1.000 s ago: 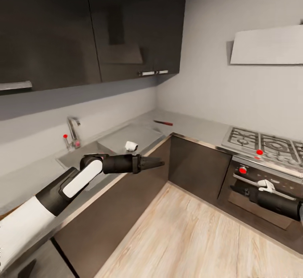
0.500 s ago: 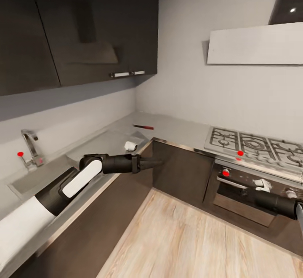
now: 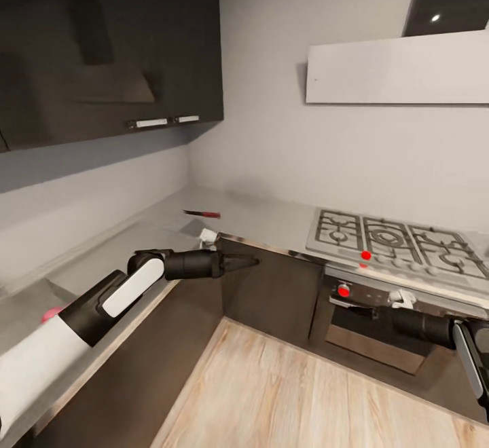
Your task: In the kitchen, take the Vidalia onion out of the sink, dice it on the chopping board with the paring knife, put the diced onion into the bowl on the countertop, then place both the paring knife and the chopping board into the sink.
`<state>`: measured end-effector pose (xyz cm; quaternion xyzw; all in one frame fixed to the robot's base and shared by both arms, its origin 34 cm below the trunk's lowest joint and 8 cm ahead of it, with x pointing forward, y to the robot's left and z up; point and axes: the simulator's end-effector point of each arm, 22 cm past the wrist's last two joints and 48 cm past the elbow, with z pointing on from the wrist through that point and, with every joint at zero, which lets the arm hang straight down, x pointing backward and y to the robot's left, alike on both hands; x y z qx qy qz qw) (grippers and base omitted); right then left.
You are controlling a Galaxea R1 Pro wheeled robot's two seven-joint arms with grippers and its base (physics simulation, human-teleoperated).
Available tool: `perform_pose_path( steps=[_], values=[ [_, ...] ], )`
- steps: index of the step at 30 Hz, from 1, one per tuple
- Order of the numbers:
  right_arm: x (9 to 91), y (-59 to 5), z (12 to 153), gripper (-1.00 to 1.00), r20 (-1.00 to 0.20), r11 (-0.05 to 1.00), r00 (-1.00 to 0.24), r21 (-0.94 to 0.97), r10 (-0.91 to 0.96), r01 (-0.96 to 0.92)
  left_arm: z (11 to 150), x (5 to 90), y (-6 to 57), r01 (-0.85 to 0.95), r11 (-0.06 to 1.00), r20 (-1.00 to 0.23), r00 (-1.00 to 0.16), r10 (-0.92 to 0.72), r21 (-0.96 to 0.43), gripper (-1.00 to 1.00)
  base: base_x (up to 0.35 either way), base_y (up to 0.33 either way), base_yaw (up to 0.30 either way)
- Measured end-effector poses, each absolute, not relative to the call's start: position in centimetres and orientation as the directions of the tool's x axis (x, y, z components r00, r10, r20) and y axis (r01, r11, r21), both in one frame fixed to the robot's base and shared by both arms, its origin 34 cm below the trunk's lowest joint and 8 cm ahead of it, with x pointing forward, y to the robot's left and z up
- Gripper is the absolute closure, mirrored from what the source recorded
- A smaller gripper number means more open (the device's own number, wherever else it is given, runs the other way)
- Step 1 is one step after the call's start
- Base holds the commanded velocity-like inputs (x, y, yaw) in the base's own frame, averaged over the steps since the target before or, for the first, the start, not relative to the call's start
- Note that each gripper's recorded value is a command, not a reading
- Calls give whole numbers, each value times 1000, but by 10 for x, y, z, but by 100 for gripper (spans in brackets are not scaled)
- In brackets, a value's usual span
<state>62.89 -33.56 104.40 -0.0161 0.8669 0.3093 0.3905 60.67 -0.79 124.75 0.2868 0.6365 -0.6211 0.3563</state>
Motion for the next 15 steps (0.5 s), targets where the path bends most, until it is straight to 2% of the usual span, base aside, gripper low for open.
perform_pose_path(
  steps=[15],
  values=[
    [632, -330, 1060, -100, -742, 809, -650, 481, 168, -340, 1247, 607, -11, 804, 61, -805, -587, -80, -592, -100, 336, -112, -5]
  ],
)
